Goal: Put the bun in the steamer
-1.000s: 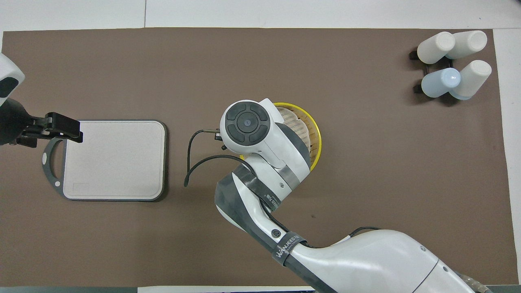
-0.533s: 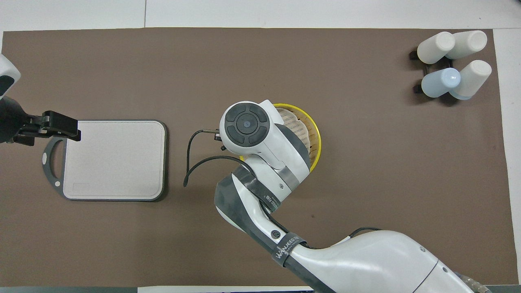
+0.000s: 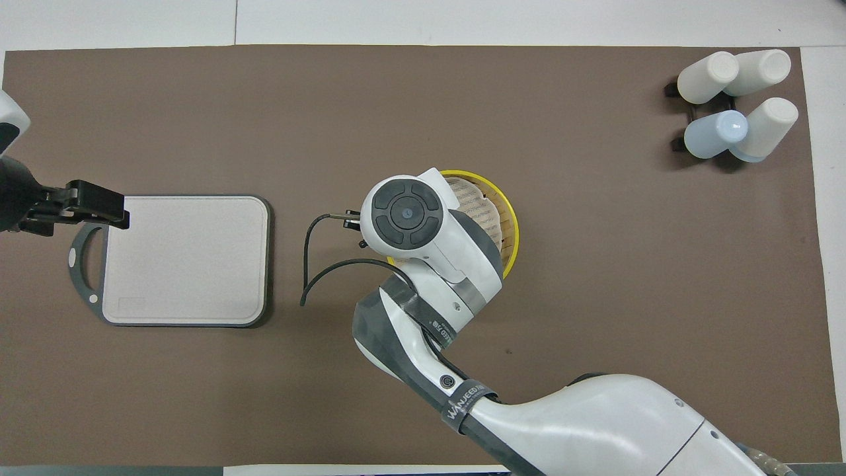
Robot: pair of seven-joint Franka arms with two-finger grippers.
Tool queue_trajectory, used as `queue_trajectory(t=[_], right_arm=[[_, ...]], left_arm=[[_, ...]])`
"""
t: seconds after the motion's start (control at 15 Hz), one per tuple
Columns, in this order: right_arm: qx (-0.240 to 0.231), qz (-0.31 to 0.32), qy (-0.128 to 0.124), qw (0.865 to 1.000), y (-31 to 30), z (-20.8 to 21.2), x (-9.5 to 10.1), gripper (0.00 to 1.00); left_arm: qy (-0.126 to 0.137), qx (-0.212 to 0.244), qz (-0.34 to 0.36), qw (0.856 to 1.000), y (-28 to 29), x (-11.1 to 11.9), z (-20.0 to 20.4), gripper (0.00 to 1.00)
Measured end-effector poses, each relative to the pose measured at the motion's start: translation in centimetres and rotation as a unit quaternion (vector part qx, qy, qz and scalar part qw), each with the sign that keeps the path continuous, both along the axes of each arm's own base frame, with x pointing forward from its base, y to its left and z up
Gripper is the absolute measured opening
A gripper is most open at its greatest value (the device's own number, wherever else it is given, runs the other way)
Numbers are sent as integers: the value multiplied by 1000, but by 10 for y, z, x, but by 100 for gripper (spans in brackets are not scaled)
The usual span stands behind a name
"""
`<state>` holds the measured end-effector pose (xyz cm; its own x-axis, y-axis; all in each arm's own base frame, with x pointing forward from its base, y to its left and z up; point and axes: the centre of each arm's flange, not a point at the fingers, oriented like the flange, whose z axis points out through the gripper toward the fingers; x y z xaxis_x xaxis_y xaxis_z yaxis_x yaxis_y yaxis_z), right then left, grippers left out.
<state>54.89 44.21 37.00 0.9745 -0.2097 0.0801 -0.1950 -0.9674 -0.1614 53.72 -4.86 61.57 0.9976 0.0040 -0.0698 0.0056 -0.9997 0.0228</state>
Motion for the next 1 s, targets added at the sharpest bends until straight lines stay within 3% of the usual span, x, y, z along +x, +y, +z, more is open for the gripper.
queue_trajectory(t=[0.07, 0.13, 0.27, 0.53, 0.73, 0.8, 1.0], right_arm=[[0, -1, 0, 1000, -1, 0, 1, 50], [-1, -2, 0, 1000, -2, 0, 2, 50], [-1, -5, -2, 1000, -5, 5, 6, 61], [0, -26, -11, 1000, -27, 46, 25, 67], [-2, -37, -24, 999, -53, 100, 30, 96], [-15, -28, -20, 999, -65, 117, 27, 100], [-68, 8, 18, 997, -133, 170, 20, 100]], left_arm=[[0, 0, 0, 1000, 0, 0, 0, 100], [0, 0, 1, 1000, 1, 0, 0, 100], [-1, 0, 3, 1000, 3, 0, 0, 100], [-1, 0, 4, 1000, 5, 1, 0, 100], [-1, 0, 3, 1000, 4, 1, 0, 100], [-1, 0, 2, 1000, 4, 1, 0, 100], [-2, 0, 2, 1000, 4, 1, 1, 100]])
